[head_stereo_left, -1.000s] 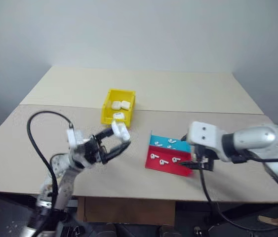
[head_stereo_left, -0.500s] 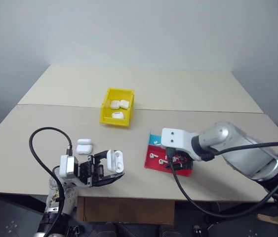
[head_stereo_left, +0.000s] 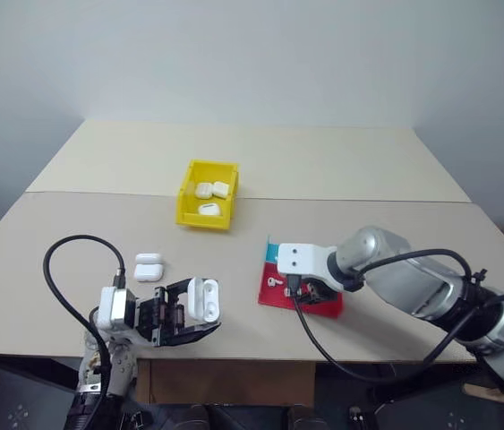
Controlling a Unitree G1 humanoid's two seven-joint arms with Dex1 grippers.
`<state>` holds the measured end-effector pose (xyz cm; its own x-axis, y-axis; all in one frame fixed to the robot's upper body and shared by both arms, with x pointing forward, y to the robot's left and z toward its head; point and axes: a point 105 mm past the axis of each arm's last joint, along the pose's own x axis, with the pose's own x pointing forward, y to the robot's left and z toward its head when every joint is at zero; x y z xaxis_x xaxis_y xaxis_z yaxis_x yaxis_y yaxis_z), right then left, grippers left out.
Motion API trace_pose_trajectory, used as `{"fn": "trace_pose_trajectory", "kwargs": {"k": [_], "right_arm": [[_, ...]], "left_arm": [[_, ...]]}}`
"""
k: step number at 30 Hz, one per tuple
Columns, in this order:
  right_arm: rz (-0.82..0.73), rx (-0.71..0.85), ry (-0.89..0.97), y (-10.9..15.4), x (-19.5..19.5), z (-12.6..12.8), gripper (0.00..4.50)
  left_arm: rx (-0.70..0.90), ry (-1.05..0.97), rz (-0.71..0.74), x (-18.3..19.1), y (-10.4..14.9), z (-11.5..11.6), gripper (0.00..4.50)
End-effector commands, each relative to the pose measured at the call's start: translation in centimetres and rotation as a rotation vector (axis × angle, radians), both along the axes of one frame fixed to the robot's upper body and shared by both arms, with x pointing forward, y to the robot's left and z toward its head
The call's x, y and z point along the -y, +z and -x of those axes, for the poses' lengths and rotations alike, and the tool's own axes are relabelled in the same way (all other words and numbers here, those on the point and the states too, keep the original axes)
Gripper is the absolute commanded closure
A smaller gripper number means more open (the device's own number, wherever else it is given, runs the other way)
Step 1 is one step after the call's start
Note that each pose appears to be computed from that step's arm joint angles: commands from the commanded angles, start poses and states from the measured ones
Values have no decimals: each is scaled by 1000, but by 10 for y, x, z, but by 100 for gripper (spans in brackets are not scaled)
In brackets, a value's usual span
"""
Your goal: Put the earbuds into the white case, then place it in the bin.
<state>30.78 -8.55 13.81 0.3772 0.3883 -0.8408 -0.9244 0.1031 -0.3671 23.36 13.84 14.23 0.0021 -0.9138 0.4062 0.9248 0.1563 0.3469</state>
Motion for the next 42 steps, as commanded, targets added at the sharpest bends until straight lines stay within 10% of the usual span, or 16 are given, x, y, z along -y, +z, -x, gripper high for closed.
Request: {"fn": "trace_pose_trajectory", "kwargs": {"k": [1,42], "right_arm": [[-8,45,35,9,-7,-5,178],[8,-6,87,-13,-14,-10,238]], "left_arm": [[38,8,-22,-1,4,5,172],[-13,127,-113,-3,-2,11,172]]}}
